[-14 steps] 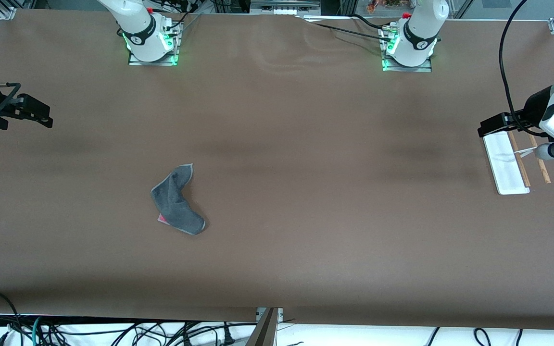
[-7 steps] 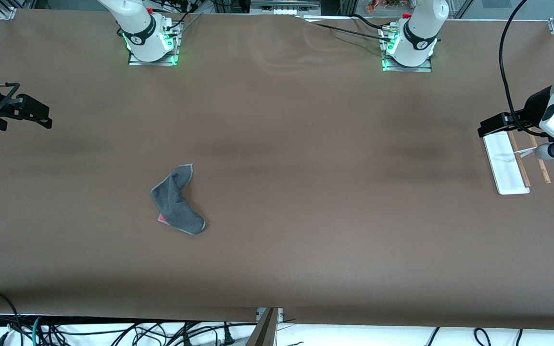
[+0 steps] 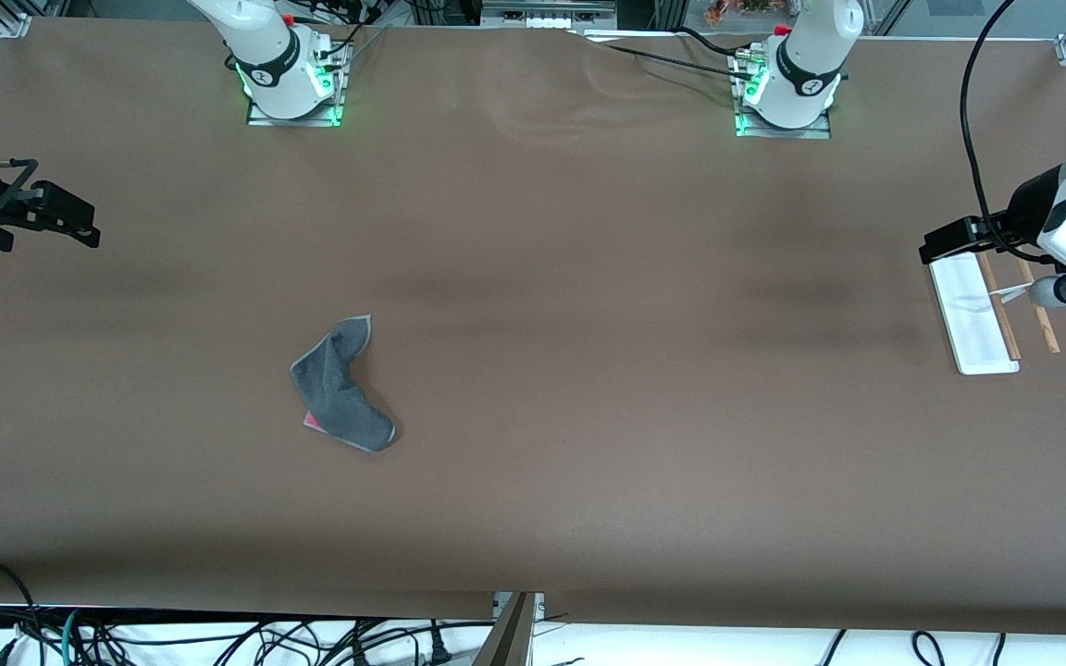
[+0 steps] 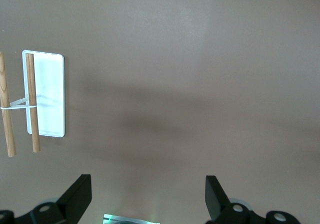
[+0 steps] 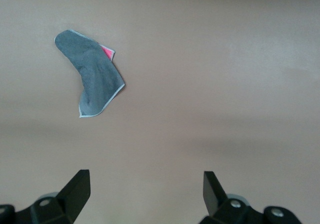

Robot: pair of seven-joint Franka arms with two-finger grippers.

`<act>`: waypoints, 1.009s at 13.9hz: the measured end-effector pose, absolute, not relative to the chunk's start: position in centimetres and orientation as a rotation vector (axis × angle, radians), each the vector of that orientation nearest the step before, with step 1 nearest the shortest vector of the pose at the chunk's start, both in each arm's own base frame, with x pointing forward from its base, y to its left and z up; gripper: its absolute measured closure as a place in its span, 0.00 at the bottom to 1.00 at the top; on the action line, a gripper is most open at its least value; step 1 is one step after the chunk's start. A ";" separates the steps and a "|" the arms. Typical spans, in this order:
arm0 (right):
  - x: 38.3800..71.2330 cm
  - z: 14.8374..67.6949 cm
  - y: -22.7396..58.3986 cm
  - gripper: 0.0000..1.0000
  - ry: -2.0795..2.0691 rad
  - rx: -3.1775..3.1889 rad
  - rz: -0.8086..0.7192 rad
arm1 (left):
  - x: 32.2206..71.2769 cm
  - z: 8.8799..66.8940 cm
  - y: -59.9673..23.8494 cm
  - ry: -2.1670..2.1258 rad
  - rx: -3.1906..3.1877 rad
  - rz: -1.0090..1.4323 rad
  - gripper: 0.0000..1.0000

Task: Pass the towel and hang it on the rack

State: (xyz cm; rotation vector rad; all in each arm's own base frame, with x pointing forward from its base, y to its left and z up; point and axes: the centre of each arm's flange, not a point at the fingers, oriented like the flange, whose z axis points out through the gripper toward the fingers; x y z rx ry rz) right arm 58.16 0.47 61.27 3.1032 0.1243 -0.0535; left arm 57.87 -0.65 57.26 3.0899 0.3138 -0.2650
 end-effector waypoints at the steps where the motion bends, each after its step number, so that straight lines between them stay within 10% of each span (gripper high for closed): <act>1: 58.2 61.3 0.5 0.00 0.124 3.103 -0.053 | 57.9 57.3 -0.6 0.314 3.090 -0.265 0.00; 14: 64.5 50.5 6.1 0.00 0.263 3.094 -0.068 | 57.9 57.2 -0.6 0.314 3.090 -0.267 0.00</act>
